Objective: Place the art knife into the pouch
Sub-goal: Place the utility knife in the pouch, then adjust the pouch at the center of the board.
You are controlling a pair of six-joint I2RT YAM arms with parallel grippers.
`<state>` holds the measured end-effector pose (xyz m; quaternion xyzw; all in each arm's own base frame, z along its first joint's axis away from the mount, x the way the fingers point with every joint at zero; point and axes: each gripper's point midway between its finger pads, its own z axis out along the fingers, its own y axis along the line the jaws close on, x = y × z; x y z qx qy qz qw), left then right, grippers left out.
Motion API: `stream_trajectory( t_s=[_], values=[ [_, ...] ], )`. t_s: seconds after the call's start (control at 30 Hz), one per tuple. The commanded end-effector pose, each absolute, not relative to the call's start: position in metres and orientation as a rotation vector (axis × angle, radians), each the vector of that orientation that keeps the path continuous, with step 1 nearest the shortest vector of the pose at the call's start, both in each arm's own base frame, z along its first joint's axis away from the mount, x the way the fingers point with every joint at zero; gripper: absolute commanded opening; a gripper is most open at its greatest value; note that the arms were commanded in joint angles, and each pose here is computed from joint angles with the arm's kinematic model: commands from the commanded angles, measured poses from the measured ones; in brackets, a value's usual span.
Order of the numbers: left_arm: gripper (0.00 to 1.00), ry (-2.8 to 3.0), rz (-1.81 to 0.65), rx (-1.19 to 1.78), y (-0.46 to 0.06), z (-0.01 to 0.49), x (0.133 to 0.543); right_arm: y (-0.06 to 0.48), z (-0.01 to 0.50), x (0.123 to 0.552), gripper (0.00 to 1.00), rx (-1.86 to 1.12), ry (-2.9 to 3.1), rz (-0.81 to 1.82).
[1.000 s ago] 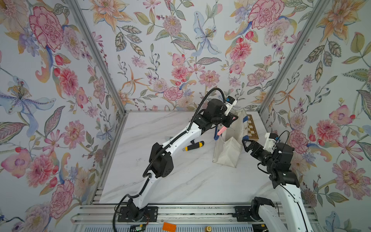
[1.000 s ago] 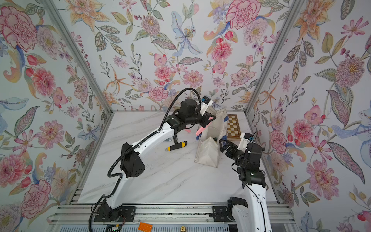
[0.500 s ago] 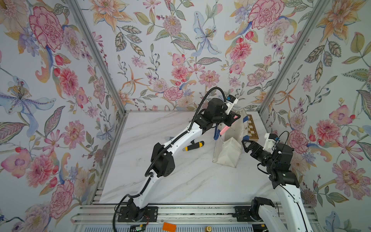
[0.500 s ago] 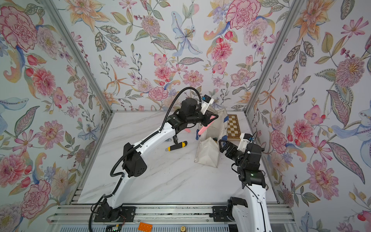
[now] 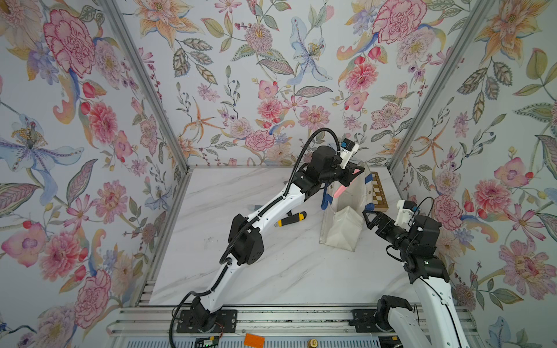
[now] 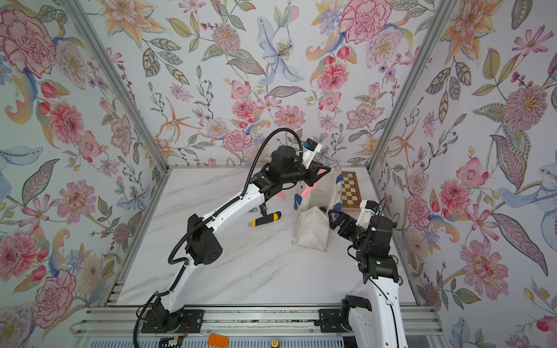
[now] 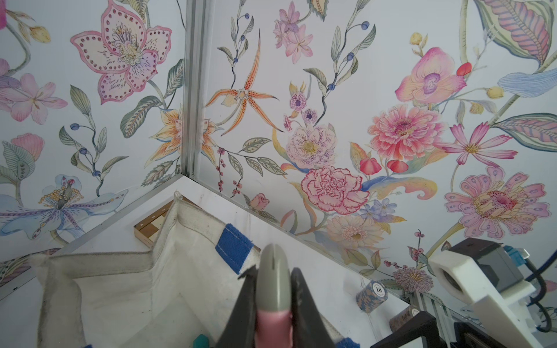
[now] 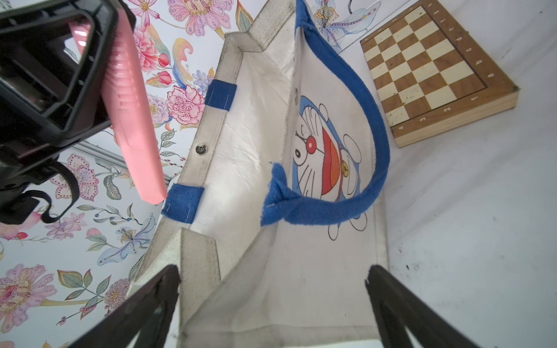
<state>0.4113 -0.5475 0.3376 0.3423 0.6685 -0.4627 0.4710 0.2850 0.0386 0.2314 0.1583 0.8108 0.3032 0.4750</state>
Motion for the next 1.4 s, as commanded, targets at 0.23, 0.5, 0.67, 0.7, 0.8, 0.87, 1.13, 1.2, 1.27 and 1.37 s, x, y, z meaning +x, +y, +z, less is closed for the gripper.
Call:
stream_trajectory(
  t_s=[0.23, 0.5, 0.67, 0.7, 0.8, 0.87, 1.13, 1.2, 1.27, 1.37],
  values=[
    [0.37, 1.680, -1.121, 0.871, -0.553, 0.310, 0.413, 0.038, 0.226, 0.284, 0.99, 0.374, 1.997, 0.732],
    [0.86, 1.679, -1.046, 0.874, -0.543, 0.317, 0.414, 0.038, 0.226, 0.284, 0.99, 0.374, 1.998, 0.732],
    [0.99, 1.772, -0.781, 0.808, -0.514, 0.306, 0.435, 0.038, 0.227, 0.283, 0.99, 0.370, 1.995, 0.732],
    [0.99, 1.785, -0.718, 0.795, -0.507, 0.303, 0.439, 0.038, 0.227, 0.283, 0.99, 0.371, 1.994, 0.730],
    [0.99, 1.833, -0.565, 0.755, -0.488, 0.290, 0.452, 0.037, 0.225, 0.284, 0.99, 0.377, 1.999, 0.727],
    [0.99, 1.863, -0.526, 0.755, -0.484, 0.280, 0.455, 0.037, 0.224, 0.285, 0.99, 0.380, 2.004, 0.731],
    [0.97, 1.911, -0.608, 0.838, -0.502, 0.245, 0.445, 0.036, 0.225, 0.285, 0.99, 0.402, 2.001, 0.730],
    [0.84, 1.923, -0.614, 0.850, -0.504, 0.237, 0.444, 0.037, 0.226, 0.285, 0.99, 0.403, 2.000, 0.741],
    [0.65, 1.937, -0.612, 0.858, -0.503, 0.231, 0.444, 0.038, 0.229, 0.284, 0.99, 0.400, 1.994, 0.748],
    [0.44, 1.955, -0.616, 0.865, -0.502, 0.222, 0.442, 0.036, 0.230, 0.284, 0.99, 0.405, 1.988, 0.739]
  ],
)
